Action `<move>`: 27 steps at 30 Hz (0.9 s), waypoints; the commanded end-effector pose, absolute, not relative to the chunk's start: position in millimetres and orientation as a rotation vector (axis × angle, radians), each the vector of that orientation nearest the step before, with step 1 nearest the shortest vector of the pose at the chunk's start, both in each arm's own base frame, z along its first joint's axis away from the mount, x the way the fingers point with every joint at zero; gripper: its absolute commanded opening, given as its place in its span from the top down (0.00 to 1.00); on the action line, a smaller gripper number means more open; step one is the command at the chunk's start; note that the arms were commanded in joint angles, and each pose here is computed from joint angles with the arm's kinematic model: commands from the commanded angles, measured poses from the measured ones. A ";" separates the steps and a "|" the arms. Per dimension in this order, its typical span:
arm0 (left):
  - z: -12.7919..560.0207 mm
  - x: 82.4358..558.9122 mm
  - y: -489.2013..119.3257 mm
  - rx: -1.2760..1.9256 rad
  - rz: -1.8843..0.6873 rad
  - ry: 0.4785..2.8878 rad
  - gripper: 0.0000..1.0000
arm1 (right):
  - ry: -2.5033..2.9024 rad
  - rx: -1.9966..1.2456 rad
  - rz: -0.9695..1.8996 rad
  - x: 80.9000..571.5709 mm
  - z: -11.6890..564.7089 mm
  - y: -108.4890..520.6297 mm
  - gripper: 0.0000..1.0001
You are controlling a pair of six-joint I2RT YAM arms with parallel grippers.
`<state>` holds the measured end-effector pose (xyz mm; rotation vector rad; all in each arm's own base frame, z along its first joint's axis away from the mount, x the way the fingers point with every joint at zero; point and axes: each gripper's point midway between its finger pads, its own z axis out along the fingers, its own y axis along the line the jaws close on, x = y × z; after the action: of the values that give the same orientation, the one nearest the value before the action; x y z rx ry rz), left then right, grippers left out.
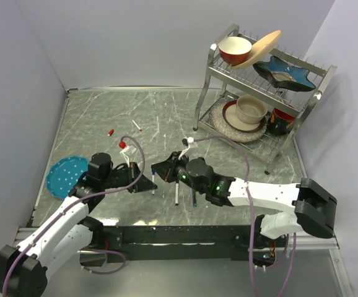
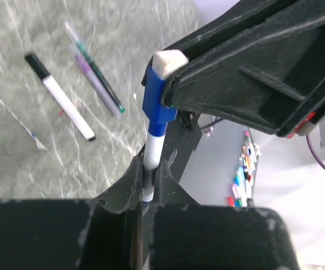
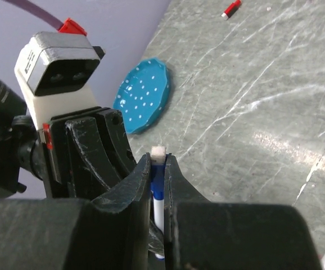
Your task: Insert the pens into the pen caps
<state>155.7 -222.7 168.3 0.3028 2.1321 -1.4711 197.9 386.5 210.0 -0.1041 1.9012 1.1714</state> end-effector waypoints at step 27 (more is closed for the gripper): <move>95.3 210.1 -232.6 -0.093 -0.853 2.378 0.98 | 1.906 -0.188 0.978 181.9 244.7 273.8 0.15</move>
<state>197.7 -219.6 90.4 -0.0312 2.4108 -0.9054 175.6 287.2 230.4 -0.2117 1.9717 1.0149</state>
